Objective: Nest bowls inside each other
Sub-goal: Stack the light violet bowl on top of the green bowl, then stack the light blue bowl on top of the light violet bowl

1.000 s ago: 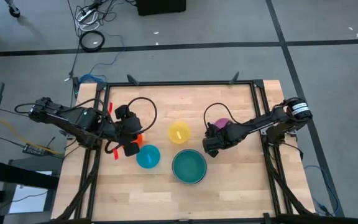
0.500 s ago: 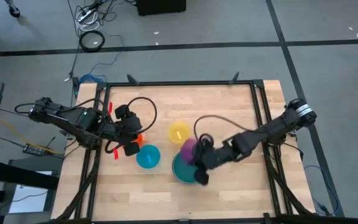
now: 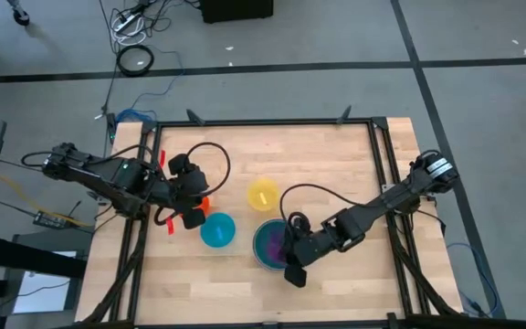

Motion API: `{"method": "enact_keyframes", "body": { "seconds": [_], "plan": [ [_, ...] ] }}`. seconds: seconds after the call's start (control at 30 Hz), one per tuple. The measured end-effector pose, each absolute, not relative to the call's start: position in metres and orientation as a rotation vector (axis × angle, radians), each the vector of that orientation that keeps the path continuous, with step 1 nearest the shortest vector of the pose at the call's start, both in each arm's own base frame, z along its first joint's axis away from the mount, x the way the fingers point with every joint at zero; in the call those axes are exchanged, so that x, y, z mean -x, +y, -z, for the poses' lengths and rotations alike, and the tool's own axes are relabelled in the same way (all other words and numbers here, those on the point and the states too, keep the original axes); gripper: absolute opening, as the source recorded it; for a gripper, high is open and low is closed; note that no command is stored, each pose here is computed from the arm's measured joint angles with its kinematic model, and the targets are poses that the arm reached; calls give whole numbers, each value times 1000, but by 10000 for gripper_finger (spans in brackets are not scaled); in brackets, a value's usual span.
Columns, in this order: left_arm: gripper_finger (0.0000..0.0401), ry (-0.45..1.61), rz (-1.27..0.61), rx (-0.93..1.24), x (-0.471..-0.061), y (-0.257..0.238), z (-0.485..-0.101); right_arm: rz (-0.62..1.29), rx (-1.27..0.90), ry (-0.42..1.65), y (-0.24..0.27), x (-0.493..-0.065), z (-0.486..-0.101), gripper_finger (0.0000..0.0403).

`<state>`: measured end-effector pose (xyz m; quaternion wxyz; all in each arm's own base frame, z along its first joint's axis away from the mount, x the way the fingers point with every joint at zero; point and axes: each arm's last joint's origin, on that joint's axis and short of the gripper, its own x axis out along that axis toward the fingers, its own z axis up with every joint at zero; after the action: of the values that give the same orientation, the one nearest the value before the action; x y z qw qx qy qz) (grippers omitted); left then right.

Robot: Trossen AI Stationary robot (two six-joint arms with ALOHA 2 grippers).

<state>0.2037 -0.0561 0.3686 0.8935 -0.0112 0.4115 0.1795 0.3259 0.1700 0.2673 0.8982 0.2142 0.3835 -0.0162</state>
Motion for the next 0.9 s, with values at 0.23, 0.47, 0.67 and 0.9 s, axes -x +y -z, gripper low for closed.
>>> {"method": "enact_keyframes", "body": {
  "seconds": [0.23,0.47,0.67,0.9],
  "plan": [
    [89,853,-373,25,-204,-56,-369,48,-456,810,168,-325,-266,153],
    [89,935,-245,101,-199,-65,-366,254,-317,779,160,-301,-278,150],
    [90,1077,77,72,-193,-104,-323,451,-256,679,155,-255,-306,150],
    [90,1038,78,-4,-197,-130,-247,494,-309,576,154,-220,-329,150]
  ]
}}
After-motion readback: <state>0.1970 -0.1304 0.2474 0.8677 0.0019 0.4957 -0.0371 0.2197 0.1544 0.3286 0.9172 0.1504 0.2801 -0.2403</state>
